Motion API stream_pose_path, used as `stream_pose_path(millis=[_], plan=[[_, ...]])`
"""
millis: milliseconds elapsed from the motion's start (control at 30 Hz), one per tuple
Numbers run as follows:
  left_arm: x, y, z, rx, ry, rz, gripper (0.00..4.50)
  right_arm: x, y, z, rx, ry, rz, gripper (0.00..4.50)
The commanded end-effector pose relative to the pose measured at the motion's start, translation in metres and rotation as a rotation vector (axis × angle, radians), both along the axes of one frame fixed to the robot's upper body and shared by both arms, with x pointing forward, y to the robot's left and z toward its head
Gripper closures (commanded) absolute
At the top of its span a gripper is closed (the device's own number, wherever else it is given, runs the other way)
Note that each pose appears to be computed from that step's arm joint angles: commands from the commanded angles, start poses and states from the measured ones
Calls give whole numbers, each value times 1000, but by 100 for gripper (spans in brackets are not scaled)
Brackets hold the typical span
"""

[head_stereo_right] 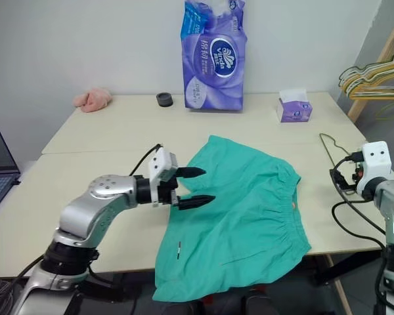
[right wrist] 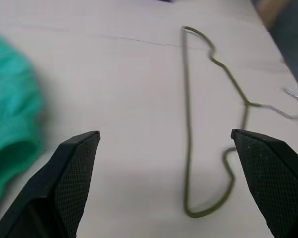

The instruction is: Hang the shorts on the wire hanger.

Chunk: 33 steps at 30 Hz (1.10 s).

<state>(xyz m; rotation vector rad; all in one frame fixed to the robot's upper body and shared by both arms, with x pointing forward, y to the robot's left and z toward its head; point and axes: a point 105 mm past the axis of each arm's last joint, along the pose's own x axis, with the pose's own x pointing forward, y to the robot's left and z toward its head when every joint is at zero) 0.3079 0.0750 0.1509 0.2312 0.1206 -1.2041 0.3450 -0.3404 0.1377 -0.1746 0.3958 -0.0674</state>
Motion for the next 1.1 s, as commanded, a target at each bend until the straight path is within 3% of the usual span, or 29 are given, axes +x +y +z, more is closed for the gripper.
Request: stream_pose_path(millis=[33,333,633,767,1100], plan=[[4,-15,10,-6,-92,-18,2,7,-17,-5,21,18,-55,0],[-8,-38,25,-67,-84,-95,2,28,-48,-25,0,96,-147,0],[-7,-37,29,-61,-104,-94,2,27,-46,-52,80,208,-144,0],[-6,-38,29,-58,-111,-90,0,20,-44,-67,129,270,-168,83],[-6,-41,27,-64,-114,-89,0,7,-53,-88,59,326,-229,421]])
